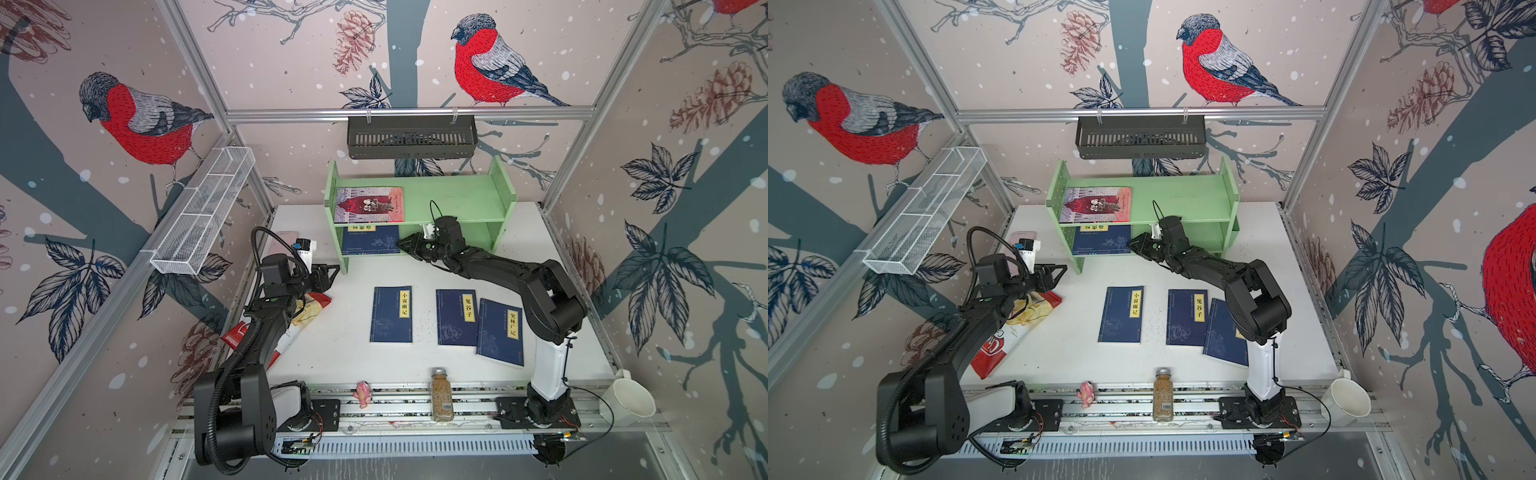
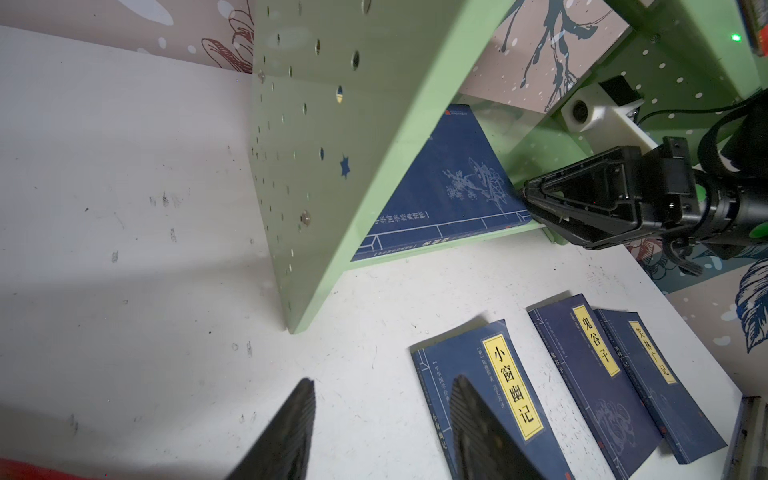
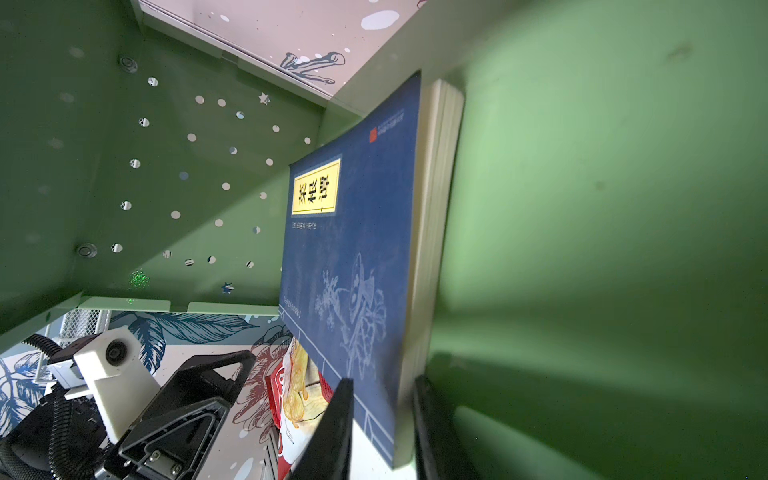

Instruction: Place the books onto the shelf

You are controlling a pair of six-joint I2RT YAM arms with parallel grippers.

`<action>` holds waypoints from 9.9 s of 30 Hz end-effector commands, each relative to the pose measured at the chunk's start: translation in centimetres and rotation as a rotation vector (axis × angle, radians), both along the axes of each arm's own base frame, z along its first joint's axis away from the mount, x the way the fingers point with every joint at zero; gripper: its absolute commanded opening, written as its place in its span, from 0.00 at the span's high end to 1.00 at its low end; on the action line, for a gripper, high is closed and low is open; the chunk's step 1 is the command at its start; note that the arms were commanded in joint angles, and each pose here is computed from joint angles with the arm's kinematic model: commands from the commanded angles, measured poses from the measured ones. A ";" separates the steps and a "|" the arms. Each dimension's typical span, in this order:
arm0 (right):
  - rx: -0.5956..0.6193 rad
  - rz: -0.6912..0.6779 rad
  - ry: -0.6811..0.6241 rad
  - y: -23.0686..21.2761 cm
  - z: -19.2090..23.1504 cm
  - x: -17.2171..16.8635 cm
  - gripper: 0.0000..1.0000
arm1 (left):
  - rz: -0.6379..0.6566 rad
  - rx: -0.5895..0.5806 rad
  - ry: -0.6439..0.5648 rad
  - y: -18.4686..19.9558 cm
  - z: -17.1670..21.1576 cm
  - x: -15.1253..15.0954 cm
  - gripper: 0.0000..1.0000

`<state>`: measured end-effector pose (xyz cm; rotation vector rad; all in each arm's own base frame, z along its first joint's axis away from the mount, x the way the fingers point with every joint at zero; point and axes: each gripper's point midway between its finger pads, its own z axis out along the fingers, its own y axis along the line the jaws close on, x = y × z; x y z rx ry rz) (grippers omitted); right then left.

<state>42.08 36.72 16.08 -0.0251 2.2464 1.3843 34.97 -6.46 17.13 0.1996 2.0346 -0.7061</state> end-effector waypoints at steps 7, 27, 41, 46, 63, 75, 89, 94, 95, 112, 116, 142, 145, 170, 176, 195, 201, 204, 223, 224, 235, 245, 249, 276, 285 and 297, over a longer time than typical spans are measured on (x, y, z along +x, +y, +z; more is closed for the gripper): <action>0.026 -0.021 -0.045 -0.9 2.3 -1.3 0.60 | -0.016 -0.068 0.035 -0.5 1.8 -0.8 0.44; -0.134 -0.064 -0.052 -6.8 4.2 -10.5 0.52 | -0.089 -0.257 0.242 -4.2 3.6 -6.1 0.41; -0.479 -0.397 0.197 -19.0 -2.4 -13.5 0.36 | -0.195 -0.378 0.230 -6.5 4.9 -7.3 0.39; -0.513 -0.683 0.312 -28.0 -5.3 -13.4 0.35 | -0.231 -0.399 0.231 -7.6 4.8 -6.9 0.38; -0.509 -0.984 0.554 -38.4 -12.3 -17.3 0.33 | -0.390 -0.345 0.265 -11.9 3.6 -8.4 0.37; -0.335 -0.780 0.571 -33.2 -12.2 -17.8 0.33 | -0.438 -0.339 0.322 -13.2 2.1 -8.9 0.37; -0.269 -0.504 0.469 -23.2 -9.6 -16.2 0.33 | -0.587 -0.272 0.403 -18.5 -1.0 -9.8 0.38; -0.432 -0.507 0.466 -23.6 -10.7 -16.8 0.33 | -0.676 -0.224 0.411 -21.9 -2.2 -10.7 0.39; -0.452 -0.520 0.467 -24.0 -10.9 -17.0 0.33 | -0.692 -0.214 0.415 -22.5 -2.5 -10.9 0.39; -0.427 -0.400 0.463 -24.4 -13.5 -19.2 0.38 | -0.666 -0.120 0.436 -26.7 -6.7 -10.8 0.41; -0.406 -0.350 0.463 -23.6 -13.9 -19.7 0.41 | -0.650 -0.130 0.517 -27.4 -8.7 -11.1 0.42; -0.369 -0.192 0.400 -20.5 -13.8 -19.5 0.46 | -0.750 -0.234 0.721 -30.5 -9.9 -12.8 0.57; -0.357 -0.184 0.378 -20.1 -13.3 -19.3 0.46 | -0.749 -0.248 0.717 -30.5 -9.6 -12.9 0.71; -0.206 -0.431 0.096 -24.2 -2.3 -17.3 0.36 | -0.787 -0.309 0.510 -28.3 -0.6 -13.6 1.00; -0.056 -0.349 0.080 -21.9 1.0 -18.9 0.28 | -0.766 -0.258 0.382 -25.8 0.8 -13.9 1.00; 0.119 -0.106 -0.068 -12.0 10.0 -20.5 0.28 | -0.530 -0.502 0.378 -17.6 7.1 -10.8 1.00; 0.164 -0.090 -0.062 -10.5 10.4 -21.1 0.27 | -0.425 -0.589 0.360 -14.8 7.6 -10.6 1.00; 0.188 -0.066 -0.053 -9.6 10.3 -21.7 0.27 | -0.367 -0.611 0.347 -13.6 7.9 -9.9 1.00; 0.360 -0.008 0.028 -1.8 7.4 -22.8 0.26 | -0.170 -0.751 0.388 -10.6 6.8 -8.2 1.00; 0.370 0.011 0.023 -1.2 7.7 -22.8 0.25 | -0.167 -0.760 0.389 -10.6 6.8 -8.2 1.00; 0.416 0.032 0.052 2.4 7.0 -21.2 0.26 | -0.184 -0.834 0.368 -10.5 7.9 -8.4 1.00; 0.456 -0.040 0.027 1.9 6.8 -19.9 0.58 | -0.177 -0.859 0.397 -10.5 7.8 -8.6 1.00; 0.472 -0.041 0.017 2.0 6.9 -19.7 0.60 | -0.170 -0.865 0.412 -10.5 7.4 -8.9 1.00; 0.303 0.177 -0.051 1.3 7.2 -22.0 0.95 | -0.309 -0.699 0.266 -11.1 8.7 -10.8 0.47; 0.199 0.208 -0.049 -4.0 6.9 -22.5 0.95 | -0.389 -0.643 0.259 -11.0 8.6 -11.8 0.43; 0.167 0.282 -0.099 -6.7 8.1 -23.0 0.95 | -0.350 -0.551 0.236 -9.8 7.3 -10.7 0.41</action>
